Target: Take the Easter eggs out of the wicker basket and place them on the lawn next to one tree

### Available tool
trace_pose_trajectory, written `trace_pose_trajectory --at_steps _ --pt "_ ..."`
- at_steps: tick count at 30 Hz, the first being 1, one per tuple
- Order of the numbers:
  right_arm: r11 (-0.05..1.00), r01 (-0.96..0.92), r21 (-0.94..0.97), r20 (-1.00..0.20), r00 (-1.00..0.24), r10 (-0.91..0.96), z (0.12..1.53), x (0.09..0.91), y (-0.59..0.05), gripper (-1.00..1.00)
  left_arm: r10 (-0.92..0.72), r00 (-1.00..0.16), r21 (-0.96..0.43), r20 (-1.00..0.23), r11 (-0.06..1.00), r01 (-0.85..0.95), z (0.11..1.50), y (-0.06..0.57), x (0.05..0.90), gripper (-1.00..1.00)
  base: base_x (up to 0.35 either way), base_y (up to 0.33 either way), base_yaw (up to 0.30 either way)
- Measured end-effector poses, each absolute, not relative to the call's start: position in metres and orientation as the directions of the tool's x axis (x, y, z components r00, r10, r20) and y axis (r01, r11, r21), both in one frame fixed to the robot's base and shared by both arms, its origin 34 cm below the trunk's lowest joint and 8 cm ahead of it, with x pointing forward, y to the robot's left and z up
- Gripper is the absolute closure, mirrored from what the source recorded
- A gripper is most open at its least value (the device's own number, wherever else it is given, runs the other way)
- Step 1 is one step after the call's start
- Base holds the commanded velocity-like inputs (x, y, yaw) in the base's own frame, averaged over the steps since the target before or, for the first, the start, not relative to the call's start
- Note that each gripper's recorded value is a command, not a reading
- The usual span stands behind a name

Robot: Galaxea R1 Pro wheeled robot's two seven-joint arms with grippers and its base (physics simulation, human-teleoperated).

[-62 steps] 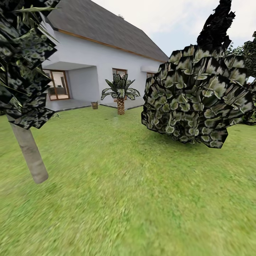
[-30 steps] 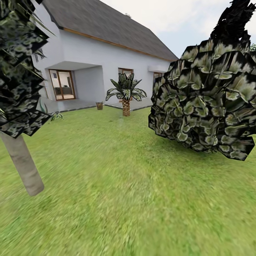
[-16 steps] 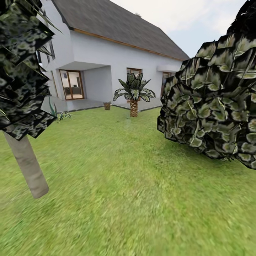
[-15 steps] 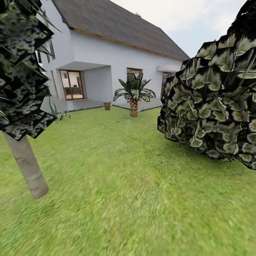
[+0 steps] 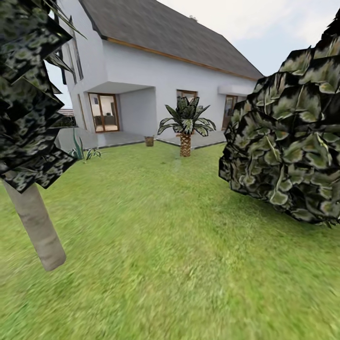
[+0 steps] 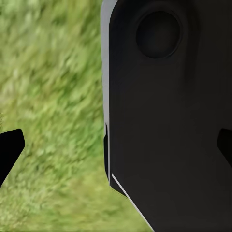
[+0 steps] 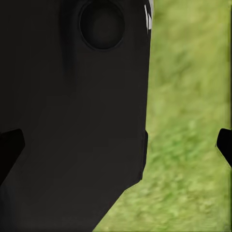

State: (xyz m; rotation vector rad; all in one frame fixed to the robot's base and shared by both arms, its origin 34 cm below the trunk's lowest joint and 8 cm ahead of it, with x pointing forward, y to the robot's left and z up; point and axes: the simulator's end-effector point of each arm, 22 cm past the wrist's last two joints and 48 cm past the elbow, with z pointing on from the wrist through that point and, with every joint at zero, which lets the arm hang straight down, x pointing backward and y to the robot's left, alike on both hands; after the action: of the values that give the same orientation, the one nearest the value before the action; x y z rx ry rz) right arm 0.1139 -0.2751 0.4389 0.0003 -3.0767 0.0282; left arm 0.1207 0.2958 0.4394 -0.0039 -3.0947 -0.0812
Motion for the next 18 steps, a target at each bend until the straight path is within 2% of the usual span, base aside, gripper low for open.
trace_pose_trajectory --at_steps 12,18 --pt "1.000 0.000 -0.018 0.064 -0.998 0.001 0.4389 0.1141 -0.2751 -1.00 0.002 -0.999 0.052 0.046 0.999 0.004 0.4394 0.2957 0.1207 -1.00 0.333 0.000 0.009" --pt "1.000 0.000 -0.018 0.064 -0.998 0.001 0.4389 0.1140 -0.2751 -1.00 0.001 -0.999 0.052 0.046 0.999 0.004 0.4394 0.2958 0.1207 -1.00 0.333 0.000 0.155"
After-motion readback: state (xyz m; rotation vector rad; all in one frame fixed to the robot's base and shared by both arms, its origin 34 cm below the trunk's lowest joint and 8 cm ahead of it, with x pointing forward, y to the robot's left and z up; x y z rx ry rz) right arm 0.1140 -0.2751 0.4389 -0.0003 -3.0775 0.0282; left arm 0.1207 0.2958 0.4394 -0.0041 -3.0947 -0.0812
